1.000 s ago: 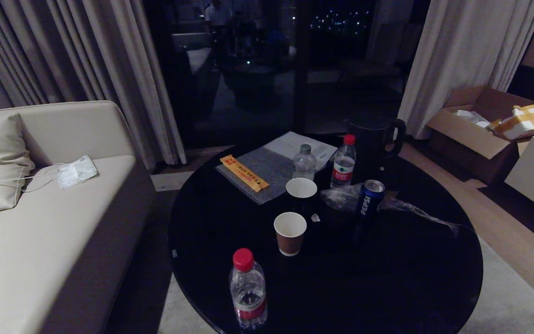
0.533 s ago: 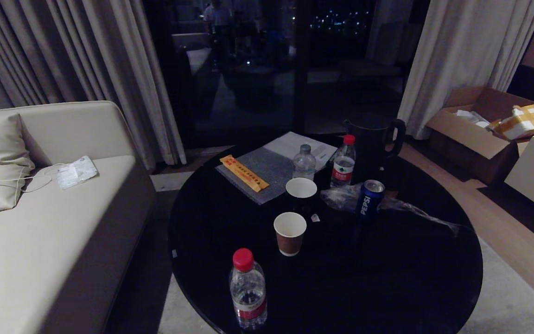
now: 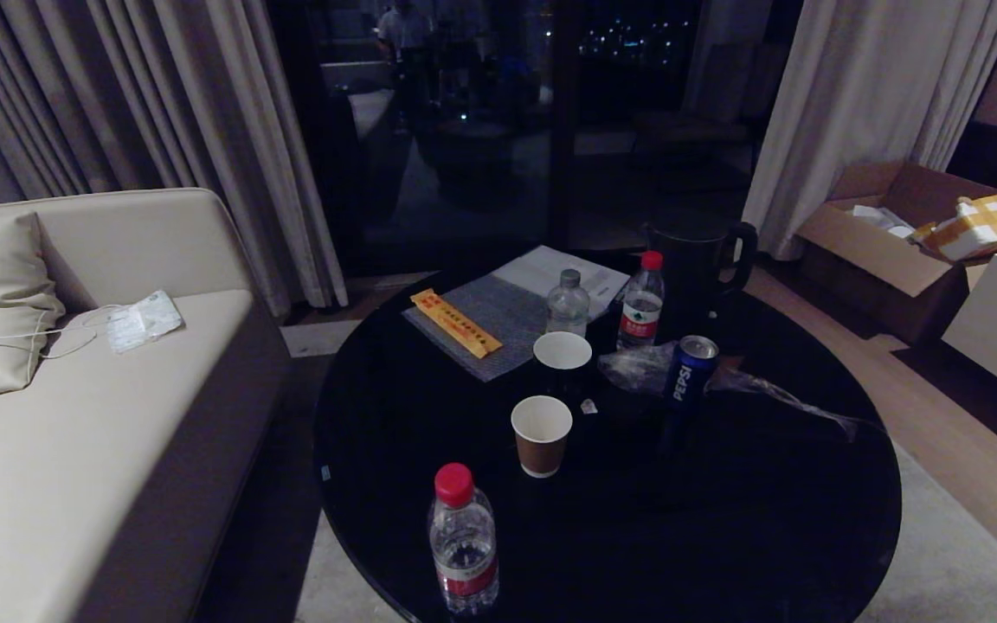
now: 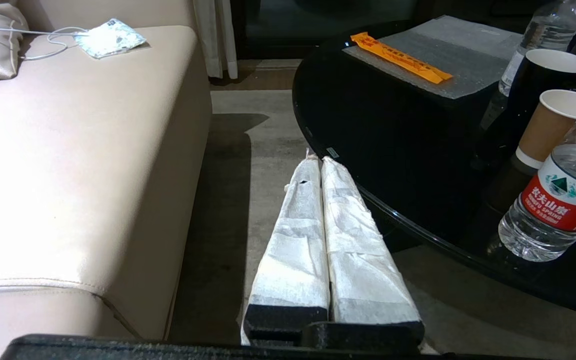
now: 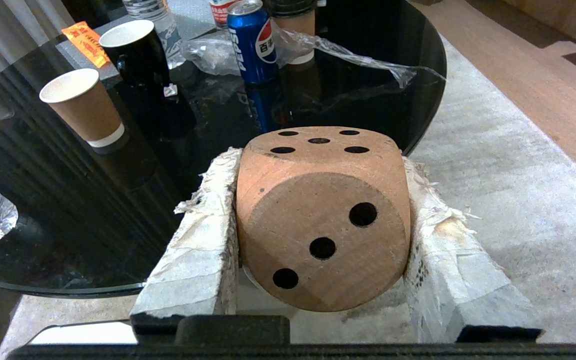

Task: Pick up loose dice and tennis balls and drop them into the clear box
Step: Put the toys in the box

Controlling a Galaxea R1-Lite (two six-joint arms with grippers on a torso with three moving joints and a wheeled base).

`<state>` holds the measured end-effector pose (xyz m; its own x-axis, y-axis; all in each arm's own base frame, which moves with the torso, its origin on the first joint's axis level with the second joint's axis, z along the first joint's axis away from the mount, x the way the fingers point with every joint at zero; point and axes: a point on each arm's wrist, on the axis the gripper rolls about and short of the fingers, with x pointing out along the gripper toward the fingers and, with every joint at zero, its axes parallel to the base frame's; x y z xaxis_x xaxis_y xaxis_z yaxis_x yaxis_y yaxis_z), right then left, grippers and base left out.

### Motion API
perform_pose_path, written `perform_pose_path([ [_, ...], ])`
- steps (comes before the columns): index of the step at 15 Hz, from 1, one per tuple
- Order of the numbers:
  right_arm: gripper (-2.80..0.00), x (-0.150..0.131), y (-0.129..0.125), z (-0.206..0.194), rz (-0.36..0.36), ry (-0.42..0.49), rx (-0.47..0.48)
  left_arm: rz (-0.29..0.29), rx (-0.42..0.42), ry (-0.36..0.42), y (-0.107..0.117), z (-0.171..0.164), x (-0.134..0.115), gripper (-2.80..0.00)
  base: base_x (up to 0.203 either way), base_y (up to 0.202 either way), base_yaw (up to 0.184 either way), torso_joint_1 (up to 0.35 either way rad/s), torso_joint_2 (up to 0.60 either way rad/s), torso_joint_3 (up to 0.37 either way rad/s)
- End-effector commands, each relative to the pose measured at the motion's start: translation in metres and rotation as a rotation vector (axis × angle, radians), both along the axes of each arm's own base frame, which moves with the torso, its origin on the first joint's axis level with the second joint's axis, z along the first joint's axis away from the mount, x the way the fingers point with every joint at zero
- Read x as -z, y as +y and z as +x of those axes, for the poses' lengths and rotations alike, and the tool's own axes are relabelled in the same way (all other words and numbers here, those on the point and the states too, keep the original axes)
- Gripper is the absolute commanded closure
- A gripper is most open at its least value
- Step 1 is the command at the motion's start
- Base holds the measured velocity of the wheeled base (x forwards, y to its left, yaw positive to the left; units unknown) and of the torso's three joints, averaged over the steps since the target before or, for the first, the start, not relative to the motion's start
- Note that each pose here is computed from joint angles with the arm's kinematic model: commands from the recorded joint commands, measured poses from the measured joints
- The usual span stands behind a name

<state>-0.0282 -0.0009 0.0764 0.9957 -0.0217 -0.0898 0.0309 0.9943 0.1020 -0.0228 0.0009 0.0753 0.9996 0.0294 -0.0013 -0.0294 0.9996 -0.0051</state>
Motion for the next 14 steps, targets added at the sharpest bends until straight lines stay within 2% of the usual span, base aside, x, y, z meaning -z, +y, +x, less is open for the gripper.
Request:
perform_pose_path([
  [1,0.0,0.0001,0.0,0.0001,0.0,0.004,0.0,-0.005,-0.001,0.003,0.0,0.0002,0.0004,0.0,0.0,0.0,0.0,0.0,0.0,0.0],
  [2,0.0,-0.0003,0.0001,0.0002,-0.008,0.004,-0.004,0.009,0.005,0.002,-0.0001,0.0002,0.0003,0.0,0.0,0.0,0.0,0.0,0.0,0.0],
  [4,0.0,0.0001,0.0008,0.0002,-0.087,0.006,-0.043,0.017,0.006,0.002,-0.0001,0.0002,0.0003,0.0,0.0,0.0,0.0,0.0,0.0,0.0],
  [5,0.0,0.0003,0.001,0.0002,-0.099,0.007,-0.053,0.019,0.006,0.001,-0.0001,0.0002,0.0001,0.0,0.0,0.0,0.0,0.0,0.0,0.0],
  [14,0.0,0.0001,0.001,0.0003,-0.098,0.005,-0.054,0.04,0.008,0.001,-0.0002,0.0002,0.0001,0.0,0.0,0.0,0.0,0.0,0.0,0.0],
])
